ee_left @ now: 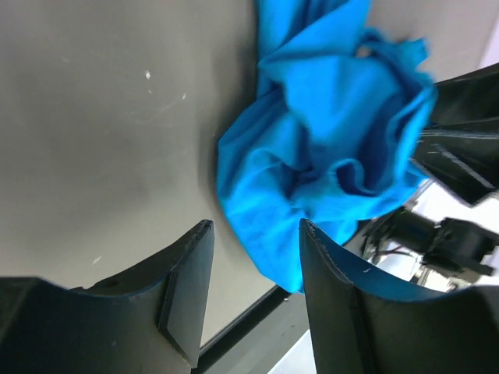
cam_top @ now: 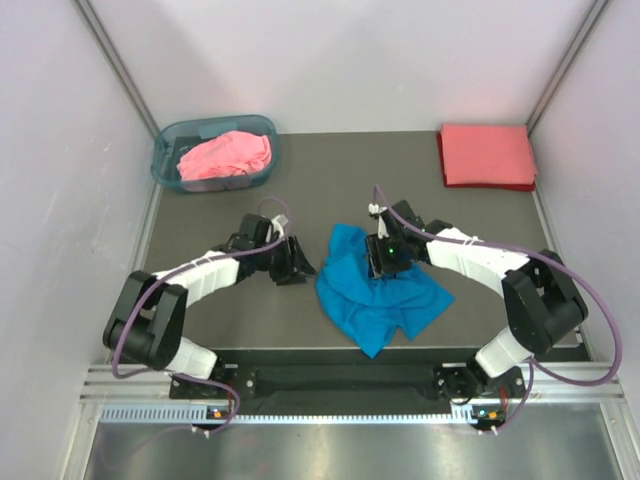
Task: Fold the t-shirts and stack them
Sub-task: Flatten the tshirt out
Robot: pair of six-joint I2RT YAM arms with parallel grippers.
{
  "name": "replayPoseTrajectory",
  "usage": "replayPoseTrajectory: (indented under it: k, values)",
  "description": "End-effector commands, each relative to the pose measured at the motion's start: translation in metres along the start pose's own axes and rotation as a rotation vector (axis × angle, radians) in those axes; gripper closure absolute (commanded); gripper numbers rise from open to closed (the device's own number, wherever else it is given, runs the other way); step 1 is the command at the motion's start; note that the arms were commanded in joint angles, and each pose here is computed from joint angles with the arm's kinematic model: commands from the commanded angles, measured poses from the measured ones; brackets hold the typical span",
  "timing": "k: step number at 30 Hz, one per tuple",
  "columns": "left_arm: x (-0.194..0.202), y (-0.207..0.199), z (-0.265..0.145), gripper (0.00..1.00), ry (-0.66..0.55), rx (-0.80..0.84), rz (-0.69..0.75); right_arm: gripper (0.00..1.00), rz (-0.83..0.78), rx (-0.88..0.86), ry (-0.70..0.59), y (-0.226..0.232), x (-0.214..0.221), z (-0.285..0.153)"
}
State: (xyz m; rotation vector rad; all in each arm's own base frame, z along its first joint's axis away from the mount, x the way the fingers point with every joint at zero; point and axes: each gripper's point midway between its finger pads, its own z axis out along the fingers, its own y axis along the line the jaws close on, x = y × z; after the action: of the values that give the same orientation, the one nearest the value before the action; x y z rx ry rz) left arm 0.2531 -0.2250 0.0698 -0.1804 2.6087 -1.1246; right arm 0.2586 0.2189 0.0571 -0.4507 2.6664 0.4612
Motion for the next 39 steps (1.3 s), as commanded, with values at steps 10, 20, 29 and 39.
replayPoseTrajectory:
  k: [10, 20, 29, 39]
  values:
    - [0.000, -0.004, 0.052, 0.60, 0.025, -0.006, 0.032, 1.00, -0.011, 0.051, -0.216, -0.003, -0.057, -0.022]
    - [-0.137, -0.104, -0.050, 1.00, -0.334, -0.177, 0.239, 1.00, 0.168, 0.398, -0.653, -0.083, -0.179, -0.221]
    - [-0.123, -0.143, -0.108, 1.00, -0.391, -0.101, 0.286, 1.00, 0.248, 0.334, -0.697, -0.077, -0.148, -0.260]
    - [0.038, -0.036, -0.030, 0.93, -0.031, 0.040, 0.102, 0.92, 0.440, 0.328, -0.304, -0.111, 0.007, -0.126]
